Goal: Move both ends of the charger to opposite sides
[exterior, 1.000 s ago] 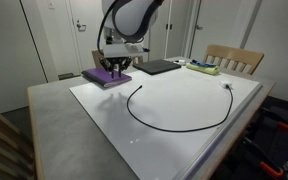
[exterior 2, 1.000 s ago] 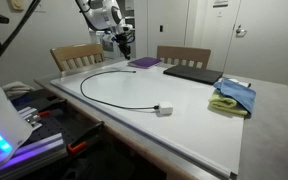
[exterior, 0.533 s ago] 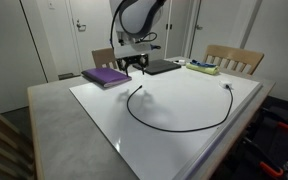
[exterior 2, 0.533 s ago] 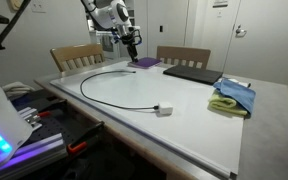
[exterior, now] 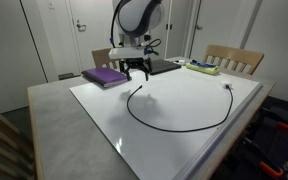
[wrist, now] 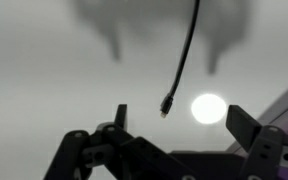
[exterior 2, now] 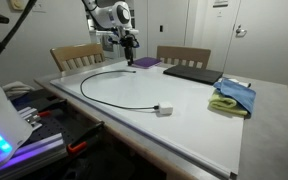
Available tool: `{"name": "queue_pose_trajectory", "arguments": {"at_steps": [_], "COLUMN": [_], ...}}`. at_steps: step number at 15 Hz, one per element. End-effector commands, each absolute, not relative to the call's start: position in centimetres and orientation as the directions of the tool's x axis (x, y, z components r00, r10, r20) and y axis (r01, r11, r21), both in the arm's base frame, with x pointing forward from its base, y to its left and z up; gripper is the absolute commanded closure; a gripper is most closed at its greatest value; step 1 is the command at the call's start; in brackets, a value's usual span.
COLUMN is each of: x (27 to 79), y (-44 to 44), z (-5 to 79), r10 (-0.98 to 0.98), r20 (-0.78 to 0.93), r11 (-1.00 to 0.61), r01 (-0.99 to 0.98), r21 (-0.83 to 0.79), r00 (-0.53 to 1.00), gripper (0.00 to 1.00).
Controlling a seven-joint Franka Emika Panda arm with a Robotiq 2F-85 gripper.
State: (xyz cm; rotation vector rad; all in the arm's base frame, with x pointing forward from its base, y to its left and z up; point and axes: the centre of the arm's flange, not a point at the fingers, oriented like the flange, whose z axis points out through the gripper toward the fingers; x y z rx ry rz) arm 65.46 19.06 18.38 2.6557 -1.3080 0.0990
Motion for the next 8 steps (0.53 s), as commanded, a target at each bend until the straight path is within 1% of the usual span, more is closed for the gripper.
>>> {"name": "queue_pose_trajectory", "arguments": {"at_steps": [1,8], "x": [64.9,64.7], "y": [17.7,16.9], "z": [18.1,15.9], "r10": [-0.845,-0.866], "r20": [0.128,0.111], "r11": [-0.515,-0.488], "r01": [-0.855,-0.873], "r21": [0.065,0.019], "r00": [0.519,0.487], "gripper": [0.0,0.0]}}
